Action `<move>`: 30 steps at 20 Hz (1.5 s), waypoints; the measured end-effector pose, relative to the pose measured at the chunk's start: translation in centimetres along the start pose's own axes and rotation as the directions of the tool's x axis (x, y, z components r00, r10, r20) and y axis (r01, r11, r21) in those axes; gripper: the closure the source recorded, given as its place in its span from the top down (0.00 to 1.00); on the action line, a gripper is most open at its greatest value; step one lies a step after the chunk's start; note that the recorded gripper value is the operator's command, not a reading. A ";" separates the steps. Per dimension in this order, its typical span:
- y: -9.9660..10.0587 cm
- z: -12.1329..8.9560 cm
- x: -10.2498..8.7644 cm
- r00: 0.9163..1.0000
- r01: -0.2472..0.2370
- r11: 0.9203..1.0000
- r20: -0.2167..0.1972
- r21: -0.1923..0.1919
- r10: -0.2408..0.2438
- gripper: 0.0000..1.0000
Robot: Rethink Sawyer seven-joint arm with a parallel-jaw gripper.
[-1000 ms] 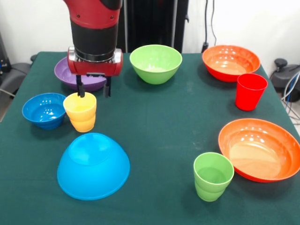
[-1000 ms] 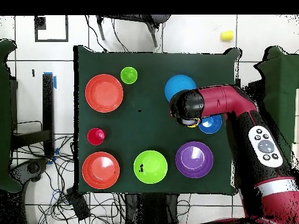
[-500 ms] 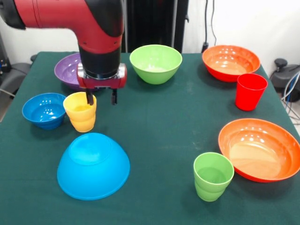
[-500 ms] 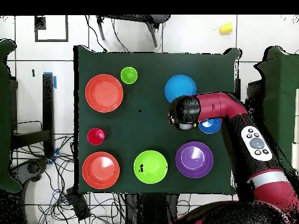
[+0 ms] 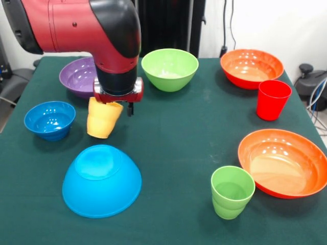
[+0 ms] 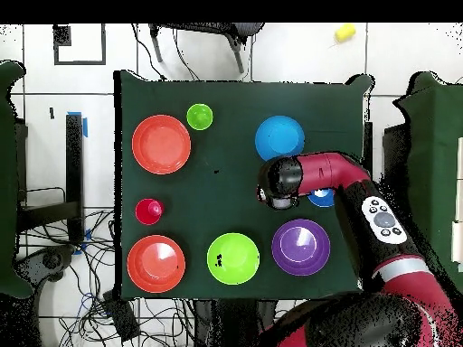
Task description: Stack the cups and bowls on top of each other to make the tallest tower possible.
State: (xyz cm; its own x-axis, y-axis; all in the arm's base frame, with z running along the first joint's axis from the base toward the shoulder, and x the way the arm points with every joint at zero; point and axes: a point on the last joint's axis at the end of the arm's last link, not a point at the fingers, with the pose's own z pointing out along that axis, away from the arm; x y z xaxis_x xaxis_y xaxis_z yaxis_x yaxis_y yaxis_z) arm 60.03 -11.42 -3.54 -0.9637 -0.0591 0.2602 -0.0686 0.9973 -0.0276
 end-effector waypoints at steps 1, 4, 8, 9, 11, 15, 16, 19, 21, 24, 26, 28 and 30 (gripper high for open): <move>0.0 0.0 -0.1 1.000 0.001 1.000 -0.001 0.013 -0.001 1.00; 0.0 0.0 -0.2 1.000 0.003 1.000 -0.005 0.030 -0.003 1.00; 0.3 0.1 -0.2 1.000 0.012 0.997 -0.017 0.071 -0.011 0.00; 0.3 0.1 -0.2 1.000 0.012 0.997 -0.018 0.072 -0.011 0.00; 0.0 -0.6 -0.5 1.000 0.012 0.995 -0.011 0.100 -0.011 0.00; -0.5 -1.2 -0.4 1.000 0.017 0.989 -0.011 0.148 -0.016 0.00; -0.5 -1.2 -0.4 1.000 0.018 0.988 -0.013 0.151 -0.016 0.00; -0.4 -1.1 -0.1 0.999 0.025 0.985 -0.023 0.169 -0.021 0.00; -0.2 -1.0 0.0 0.999 0.030 0.984 -0.028 0.177 -0.025 0.00; 0.0 -1.2 0.1 0.999 0.034 0.982 -0.030 0.184 -0.029 0.00; -0.2 -1.8 0.3 0.999 0.031 0.982 -0.025 0.187 -0.027 0.00; -0.8 -3.2 0.7 1.000 0.013 0.983 -0.015 0.184 -0.010 0.00; -1.4 -4.4 0.9 1.000 -0.006 0.983 -0.005 0.181 0.007 0.00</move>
State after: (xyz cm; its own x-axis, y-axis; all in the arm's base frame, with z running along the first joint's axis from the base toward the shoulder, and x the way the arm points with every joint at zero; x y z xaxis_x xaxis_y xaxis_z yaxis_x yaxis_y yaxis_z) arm 60.37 -12.72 0.94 -0.9628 -0.0522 0.2651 -0.1088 0.9730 -0.2034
